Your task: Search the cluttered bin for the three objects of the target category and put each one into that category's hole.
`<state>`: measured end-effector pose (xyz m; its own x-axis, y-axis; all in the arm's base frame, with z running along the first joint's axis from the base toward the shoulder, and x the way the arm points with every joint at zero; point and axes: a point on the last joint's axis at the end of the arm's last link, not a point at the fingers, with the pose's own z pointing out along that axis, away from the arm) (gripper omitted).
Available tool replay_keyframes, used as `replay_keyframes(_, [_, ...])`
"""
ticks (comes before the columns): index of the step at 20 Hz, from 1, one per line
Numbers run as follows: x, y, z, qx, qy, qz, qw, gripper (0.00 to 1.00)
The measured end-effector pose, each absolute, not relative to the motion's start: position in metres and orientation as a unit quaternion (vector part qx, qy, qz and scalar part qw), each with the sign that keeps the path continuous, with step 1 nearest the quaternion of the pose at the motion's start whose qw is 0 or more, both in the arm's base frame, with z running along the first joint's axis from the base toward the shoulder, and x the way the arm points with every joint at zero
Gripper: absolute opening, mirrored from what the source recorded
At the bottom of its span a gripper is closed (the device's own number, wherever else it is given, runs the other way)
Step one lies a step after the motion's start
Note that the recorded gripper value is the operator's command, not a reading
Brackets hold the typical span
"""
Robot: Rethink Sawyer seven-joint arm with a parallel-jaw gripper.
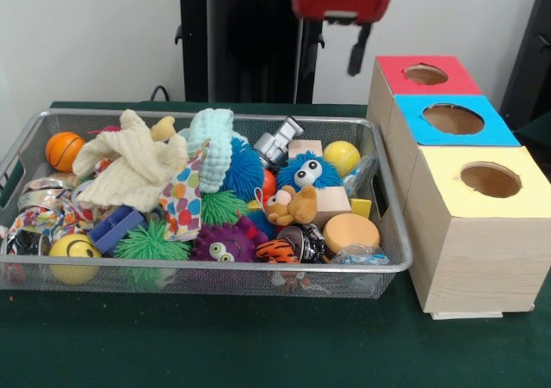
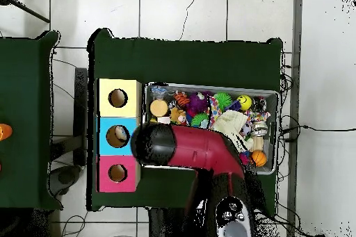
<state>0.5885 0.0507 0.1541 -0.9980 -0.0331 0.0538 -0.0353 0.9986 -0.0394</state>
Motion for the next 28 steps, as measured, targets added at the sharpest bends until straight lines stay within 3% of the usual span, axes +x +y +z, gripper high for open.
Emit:
replay_keyframes(4, [0.573,0.021,0.111,0.025,-0.999,0.038,0.018,1.0])
replay_keyframes(8, [0.552,0.03,0.08,0.056,-0.997,0.043,0.031,1.0])
replay_keyframes(20, [0.524,0.088,0.043,0.105,-0.992,0.02,0.07,1.0])
replay_keyframes(28, [0.512,0.094,0.019,0.11,-0.99,0.015,0.091,1.0])
